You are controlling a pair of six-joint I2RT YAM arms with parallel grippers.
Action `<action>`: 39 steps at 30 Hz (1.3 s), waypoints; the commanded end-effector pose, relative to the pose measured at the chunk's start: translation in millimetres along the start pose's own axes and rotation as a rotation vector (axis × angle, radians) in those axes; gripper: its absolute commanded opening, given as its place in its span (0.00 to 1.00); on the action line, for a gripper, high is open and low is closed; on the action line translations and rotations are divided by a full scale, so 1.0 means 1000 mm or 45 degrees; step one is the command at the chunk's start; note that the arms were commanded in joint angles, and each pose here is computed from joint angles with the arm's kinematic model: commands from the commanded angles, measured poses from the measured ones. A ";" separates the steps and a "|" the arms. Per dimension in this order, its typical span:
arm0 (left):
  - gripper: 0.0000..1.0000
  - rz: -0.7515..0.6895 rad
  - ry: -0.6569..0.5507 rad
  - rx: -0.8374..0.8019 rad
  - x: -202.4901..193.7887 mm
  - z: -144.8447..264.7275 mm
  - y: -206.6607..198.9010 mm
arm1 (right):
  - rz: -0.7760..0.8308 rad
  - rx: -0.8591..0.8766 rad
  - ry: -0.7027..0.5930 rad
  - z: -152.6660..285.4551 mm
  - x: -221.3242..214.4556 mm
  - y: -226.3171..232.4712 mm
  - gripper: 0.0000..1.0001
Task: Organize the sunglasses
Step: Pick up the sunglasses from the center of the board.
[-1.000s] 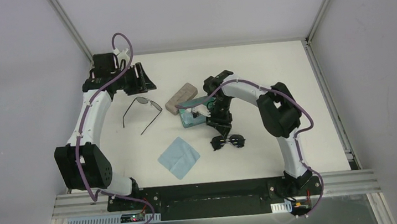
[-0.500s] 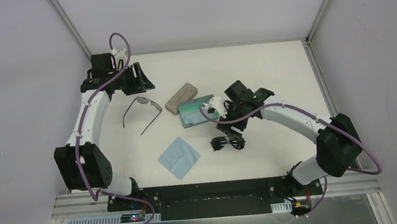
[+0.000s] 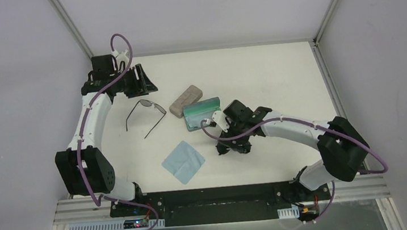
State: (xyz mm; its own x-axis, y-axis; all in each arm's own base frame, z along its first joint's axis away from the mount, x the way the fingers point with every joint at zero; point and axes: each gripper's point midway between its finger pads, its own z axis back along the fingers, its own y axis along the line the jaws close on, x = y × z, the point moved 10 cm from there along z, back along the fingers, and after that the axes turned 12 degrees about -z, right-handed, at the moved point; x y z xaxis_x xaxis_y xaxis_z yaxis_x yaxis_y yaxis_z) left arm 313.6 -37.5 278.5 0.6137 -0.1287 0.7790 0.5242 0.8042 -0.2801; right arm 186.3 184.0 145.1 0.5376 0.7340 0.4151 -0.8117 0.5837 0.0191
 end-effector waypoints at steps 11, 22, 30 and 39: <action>0.55 -0.032 -0.077 -0.002 0.007 0.007 0.003 | 0.087 -0.169 -0.019 -0.017 -0.003 -0.002 0.61; 0.55 -0.027 -0.082 -0.014 0.006 0.005 0.004 | 0.137 -0.205 -0.007 -0.015 0.004 -0.006 0.43; 0.54 -0.030 -0.088 -0.007 0.007 0.006 0.005 | 0.187 -0.136 -0.101 0.000 0.041 -0.005 0.30; 0.55 -0.028 -0.103 0.019 0.007 0.012 0.008 | 0.245 -0.134 -0.181 0.001 0.090 -0.009 0.26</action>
State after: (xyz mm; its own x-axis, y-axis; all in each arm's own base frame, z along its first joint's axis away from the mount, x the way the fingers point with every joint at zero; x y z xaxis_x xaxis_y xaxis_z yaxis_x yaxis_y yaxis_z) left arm 316.0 -29.4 277.8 0.6024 -0.1081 0.7909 0.5181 0.8066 -0.2844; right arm 227.8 227.0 167.2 0.3796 0.7886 0.4837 -0.8518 0.5020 -0.1500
